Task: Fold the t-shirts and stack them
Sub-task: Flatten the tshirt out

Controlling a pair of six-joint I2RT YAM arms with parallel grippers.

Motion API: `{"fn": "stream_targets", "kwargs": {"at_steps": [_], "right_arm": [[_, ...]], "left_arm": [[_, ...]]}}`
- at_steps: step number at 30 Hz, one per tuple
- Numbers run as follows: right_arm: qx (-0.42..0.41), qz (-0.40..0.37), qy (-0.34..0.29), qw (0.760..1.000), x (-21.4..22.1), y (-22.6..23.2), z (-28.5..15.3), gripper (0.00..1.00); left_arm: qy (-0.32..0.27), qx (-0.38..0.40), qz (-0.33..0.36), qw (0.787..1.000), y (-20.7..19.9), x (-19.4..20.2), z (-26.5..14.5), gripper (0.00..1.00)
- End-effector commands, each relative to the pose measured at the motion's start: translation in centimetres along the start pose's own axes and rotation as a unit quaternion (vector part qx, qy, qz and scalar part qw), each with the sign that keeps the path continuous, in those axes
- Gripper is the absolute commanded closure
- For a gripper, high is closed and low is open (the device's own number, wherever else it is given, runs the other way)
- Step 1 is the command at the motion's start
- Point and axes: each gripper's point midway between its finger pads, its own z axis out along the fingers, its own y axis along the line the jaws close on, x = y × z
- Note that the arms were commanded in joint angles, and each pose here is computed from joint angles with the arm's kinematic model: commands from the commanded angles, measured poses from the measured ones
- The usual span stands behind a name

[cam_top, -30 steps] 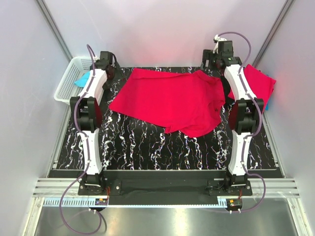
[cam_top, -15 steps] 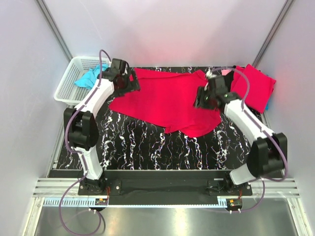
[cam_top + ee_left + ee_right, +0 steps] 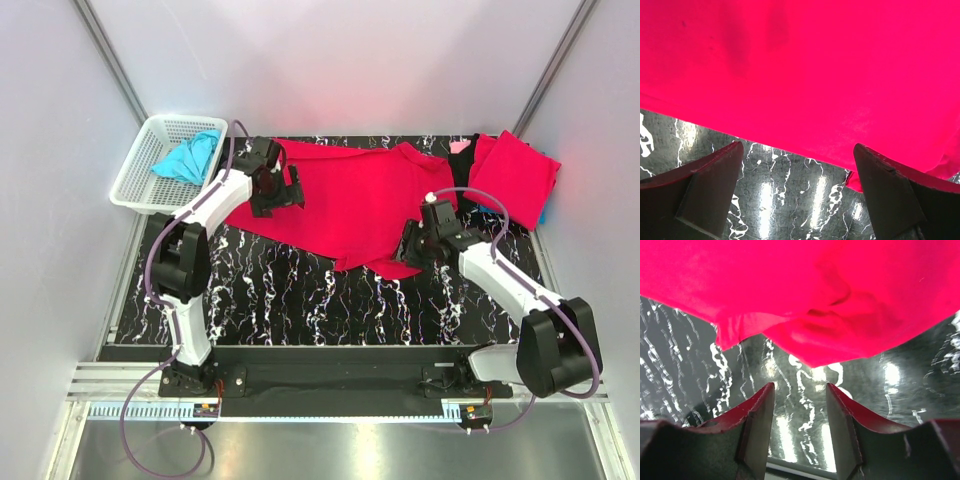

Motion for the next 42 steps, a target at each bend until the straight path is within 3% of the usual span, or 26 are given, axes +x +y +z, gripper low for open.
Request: {"fn": "stream_targets", "kwargs": {"at_steps": [1, 17, 29, 35, 42], "right_arm": [[-0.051, 0.032, -0.004, 0.998, 0.4, 1.9, -0.1, 0.48], [-0.112, 0.105, 0.015, 0.988, 3.8, 2.1, 3.5, 0.57], [-0.073, 0.135, 0.012, 0.988, 3.9, 0.9, 5.3, 0.62], [-0.029, 0.134, 0.010, 0.991, 4.4, -0.9, 5.0, 0.60], [-0.012, 0.134, 0.016, 0.991, 4.9, -1.6, 5.4, 0.50]], "left_arm": [[-0.011, 0.020, -0.012, 1.000, -0.8, 0.0, -1.2, 0.01], [-0.022, 0.023, -0.020, 0.999, -0.1, 2.4, -4.6, 0.01], [-0.059, 0.026, -0.016, 0.998, -0.2, 1.3, -7.9, 0.01], [-0.059, 0.017, -0.015, 0.998, 0.2, 1.4, -8.0, 0.01], [-0.053, 0.013, -0.015, 0.998, 0.5, 1.8, -7.6, 0.01]]}}
